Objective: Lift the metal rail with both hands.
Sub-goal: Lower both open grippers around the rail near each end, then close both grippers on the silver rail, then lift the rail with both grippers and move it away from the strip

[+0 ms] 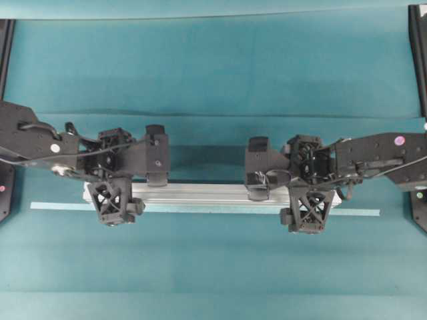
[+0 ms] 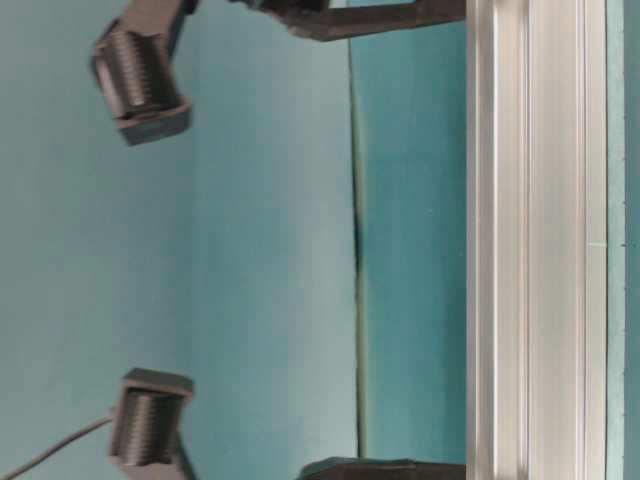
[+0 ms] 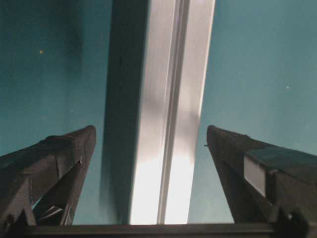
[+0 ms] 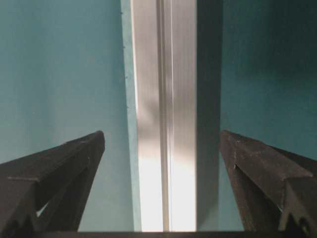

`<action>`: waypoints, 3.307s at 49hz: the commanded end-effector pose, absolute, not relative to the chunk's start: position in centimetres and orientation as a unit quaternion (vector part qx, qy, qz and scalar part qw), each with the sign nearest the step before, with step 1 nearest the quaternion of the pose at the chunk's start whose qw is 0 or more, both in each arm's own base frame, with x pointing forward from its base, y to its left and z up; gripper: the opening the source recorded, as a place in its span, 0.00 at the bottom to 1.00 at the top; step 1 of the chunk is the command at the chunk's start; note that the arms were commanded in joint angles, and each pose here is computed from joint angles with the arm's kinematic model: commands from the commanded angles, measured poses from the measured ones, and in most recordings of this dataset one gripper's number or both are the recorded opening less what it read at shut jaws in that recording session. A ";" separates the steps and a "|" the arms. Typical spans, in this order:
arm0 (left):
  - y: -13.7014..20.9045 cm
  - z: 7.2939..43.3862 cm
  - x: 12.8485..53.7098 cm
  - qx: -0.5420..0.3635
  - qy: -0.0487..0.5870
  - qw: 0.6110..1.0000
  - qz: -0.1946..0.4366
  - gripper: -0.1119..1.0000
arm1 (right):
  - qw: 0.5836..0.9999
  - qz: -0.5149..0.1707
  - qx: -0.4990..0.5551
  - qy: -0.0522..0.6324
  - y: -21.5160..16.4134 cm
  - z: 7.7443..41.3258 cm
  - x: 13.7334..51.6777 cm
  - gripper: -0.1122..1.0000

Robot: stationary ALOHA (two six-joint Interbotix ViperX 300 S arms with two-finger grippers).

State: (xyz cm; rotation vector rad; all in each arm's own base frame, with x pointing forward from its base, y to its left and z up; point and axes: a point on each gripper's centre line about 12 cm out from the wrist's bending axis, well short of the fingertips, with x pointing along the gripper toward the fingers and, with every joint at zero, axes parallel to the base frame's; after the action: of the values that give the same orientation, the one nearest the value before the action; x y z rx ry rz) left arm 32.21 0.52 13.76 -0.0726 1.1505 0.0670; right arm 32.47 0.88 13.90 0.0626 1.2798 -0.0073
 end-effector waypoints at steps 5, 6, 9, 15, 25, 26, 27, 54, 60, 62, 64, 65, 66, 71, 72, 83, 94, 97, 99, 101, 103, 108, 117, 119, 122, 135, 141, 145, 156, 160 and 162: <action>0.5 12.6 32.4 -0.031 0.540 0.841 0.030 0.99 | 0.803 -0.003 0.028 0.596 1.0 12.6 32.8 0.96; 0.5 12.4 32.4 -0.031 0.541 0.840 0.030 0.99 | 0.804 -0.003 0.028 0.595 1.0 12.5 32.9 0.96; 0.5 12.0 32.5 -0.031 0.543 0.838 0.029 0.99 | 0.804 -0.002 0.028 0.595 1.0 12.3 33.0 0.96; 0.5 11.2 32.5 -0.030 0.547 0.836 0.029 0.99 | 0.799 -0.003 0.027 0.600 0.9 11.7 33.0 0.96; 0.5 10.6 32.7 -0.031 0.545 0.838 0.028 0.99 | 0.798 -0.003 0.026 0.603 0.9 10.8 33.2 0.96; 0.5 10.6 32.7 -0.031 0.545 0.837 0.028 0.99 | 0.798 -0.004 0.027 0.602 0.9 10.8 33.2 0.96; 0.5 10.6 32.7 -0.031 0.545 0.837 0.028 0.99 | 0.799 -0.004 0.027 0.601 0.9 10.8 33.3 0.96; 0.4 10.5 32.6 -0.031 0.551 0.833 0.029 0.48 | 0.786 -0.015 0.038 0.616 0.7 10.6 32.8 0.44; 0.4 10.5 32.6 -0.031 0.550 0.834 0.029 0.43 | 0.786 -0.015 0.038 0.617 0.7 10.6 32.8 0.44; 0.4 10.5 32.5 -0.031 0.550 0.834 0.029 0.43 | 0.786 -0.015 0.038 0.617 0.7 10.6 32.8 0.44; 0.4 10.5 32.5 -0.031 0.550 0.834 0.029 0.43 | 0.786 -0.014 0.038 0.617 0.7 10.6 32.8 0.44; 0.4 10.5 32.5 -0.031 0.550 0.834 0.029 0.43 | 0.786 -0.014 0.038 0.616 0.7 10.6 32.8 0.44; 0.4 10.5 32.5 -0.031 0.550 0.834 0.029 0.43 | 0.786 -0.014 0.038 0.617 0.7 10.6 32.8 0.44; 0.4 10.6 32.6 -0.031 0.548 0.835 0.029 0.43 | 0.786 -0.014 0.038 0.617 0.7 10.6 32.8 0.44; 0.4 10.5 32.6 -0.031 0.549 0.835 0.029 0.43 | 0.786 -0.014 0.038 0.616 0.7 10.6 32.8 0.44; 0.4 10.6 32.7 -0.031 0.548 0.836 0.029 0.43 | 0.786 -0.014 0.038 0.617 0.7 10.6 32.8 0.44; 0.5 11.4 33.0 -0.035 0.539 0.841 0.031 0.43 | 0.784 -0.014 0.038 0.620 0.7 11.2 32.9 0.44; 0.4 11.9 33.1 -0.035 0.534 0.844 0.031 0.43 | 0.784 -0.014 0.039 0.620 0.7 11.9 33.1 0.44; 0.4 12.4 33.2 -0.035 0.532 0.845 0.031 0.43 | 0.784 -0.013 0.039 0.619 0.7 12.4 33.3 0.44; 0.4 12.9 33.2 -0.034 0.530 0.847 0.030 0.43 | 0.782 -0.014 0.039 0.622 0.6 12.9 33.3 0.44; 0.5 13.5 33.3 -0.035 0.528 0.848 0.031 0.43 | 0.781 -0.014 0.040 0.623 0.6 13.3 33.4 0.44; 0.6 15.0 33.2 -0.034 0.528 0.848 0.032 0.43 | 0.781 -0.015 0.041 0.623 0.5 14.7 33.4 0.44; 0.7 17.6 32.8 -0.035 0.531 0.846 0.035 0.43 | 0.781 -0.020 0.046 0.622 -0.1 17.2 33.3 0.44; 0.8 18.2 32.6 -0.036 0.534 0.844 0.037 0.43 | 0.780 -0.022 0.047 0.624 -0.3 17.7 33.2 0.44; 1.0 19.0 32.3 -0.037 0.538 0.841 0.040 0.43 | 0.777 -0.023 0.049 0.627 -0.4 18.4 33.1 0.44; 1.2 22.8 31.8 -0.039 0.521 0.852 0.043 0.43 | 0.777 -0.026 0.053 0.626 -0.8 22.2 33.2 0.44; 1.3 24.1 31.7 -0.040 0.520 0.852 0.044 0.43 | 0.776 -0.027 0.055 0.628 -1.0 23.9 33.4 0.44; 1.3 24.9 31.7 -0.039 0.521 0.851 0.045 0.43 | 0.773 -0.027 0.054 0.631 -1.1 25.2 33.5 0.44; 1.5 27.6 31.4 -0.039 0.531 0.845 0.048 0.43 | 0.770 -0.026 0.054 0.636 -1.1 28.0 33.9 0.44; 1.6 28.5 31.4 -0.040 0.528 0.847 0.050 0.43 | 0.770 -0.026 0.053 0.636 -1.1 28.8 34.0 0.44; 1.7 28.9 31.3 -0.042 0.527 0.847 0.052 0.43 | 0.769 -0.025 0.053 0.636 -1.1 29.2 34.0 0.44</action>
State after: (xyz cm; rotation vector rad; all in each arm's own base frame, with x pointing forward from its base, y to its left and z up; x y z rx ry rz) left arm 31.24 1.36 26.50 -0.0791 1.1724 0.0976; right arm 33.83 -1.09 27.44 0.1071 1.4173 -0.0509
